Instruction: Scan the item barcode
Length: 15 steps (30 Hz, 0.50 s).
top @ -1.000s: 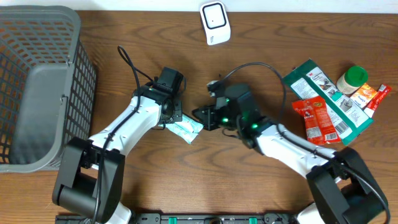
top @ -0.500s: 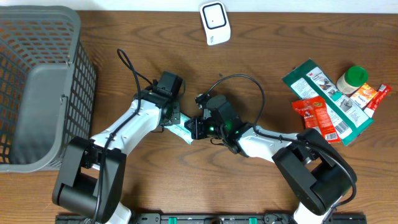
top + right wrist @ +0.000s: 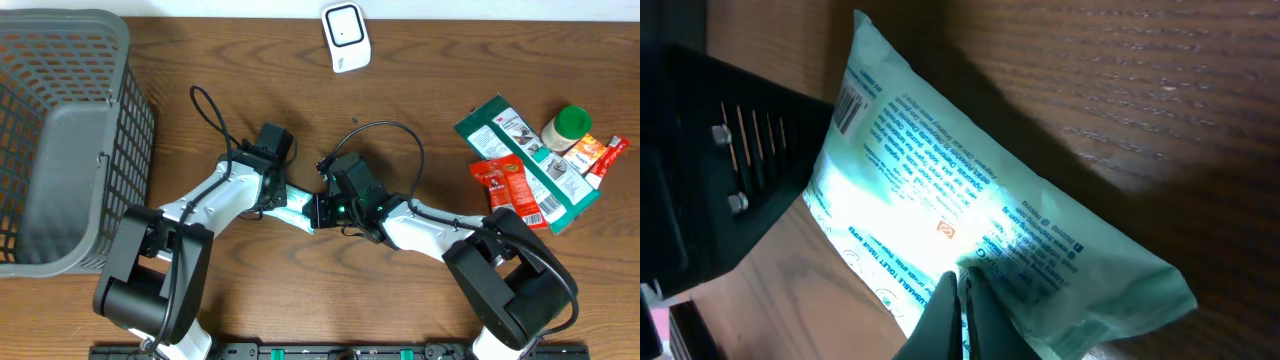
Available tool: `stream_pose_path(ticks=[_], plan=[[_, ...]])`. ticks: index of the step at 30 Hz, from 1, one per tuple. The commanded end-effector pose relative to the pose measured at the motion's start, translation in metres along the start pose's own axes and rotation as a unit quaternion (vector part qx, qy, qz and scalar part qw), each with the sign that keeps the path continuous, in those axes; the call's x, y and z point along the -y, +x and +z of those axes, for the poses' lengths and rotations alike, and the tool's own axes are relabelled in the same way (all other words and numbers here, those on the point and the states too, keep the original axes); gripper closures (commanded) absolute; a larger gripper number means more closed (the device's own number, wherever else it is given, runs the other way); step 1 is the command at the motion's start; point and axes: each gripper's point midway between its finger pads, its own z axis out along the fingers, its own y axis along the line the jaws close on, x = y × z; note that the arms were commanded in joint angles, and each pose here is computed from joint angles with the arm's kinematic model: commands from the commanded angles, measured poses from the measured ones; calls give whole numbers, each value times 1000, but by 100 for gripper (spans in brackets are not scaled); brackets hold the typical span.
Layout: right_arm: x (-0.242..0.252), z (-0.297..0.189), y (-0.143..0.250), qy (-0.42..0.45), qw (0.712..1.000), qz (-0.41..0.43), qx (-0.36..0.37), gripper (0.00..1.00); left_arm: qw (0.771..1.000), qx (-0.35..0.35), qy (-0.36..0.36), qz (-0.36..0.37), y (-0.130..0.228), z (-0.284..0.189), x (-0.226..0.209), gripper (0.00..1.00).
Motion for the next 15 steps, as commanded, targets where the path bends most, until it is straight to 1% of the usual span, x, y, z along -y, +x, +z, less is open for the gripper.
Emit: stream_pose_path(ticks=[1, 7, 10, 12, 15], plan=[[34, -3, 5, 56, 998, 21, 1, 96, 999, 18, -37, -2, -7, -9, -14, 91], [41, -30, -16, 75, 997, -17, 17, 95, 996, 82, -18, -12, -31, -46, -12, 88], [45, -47, -24, 87, 996, -20, 16, 89, 996, 93, -3, -15, -34, -55, -9, 88], [41, -53, -25, 75, 997, -29, 9, 88, 996, 87, 7, -14, -32, -53, -5, 88], [24, -57, -18, 25, 999, -29, -14, 87, 996, 83, 4, -13, -32, -49, -5, 88]])
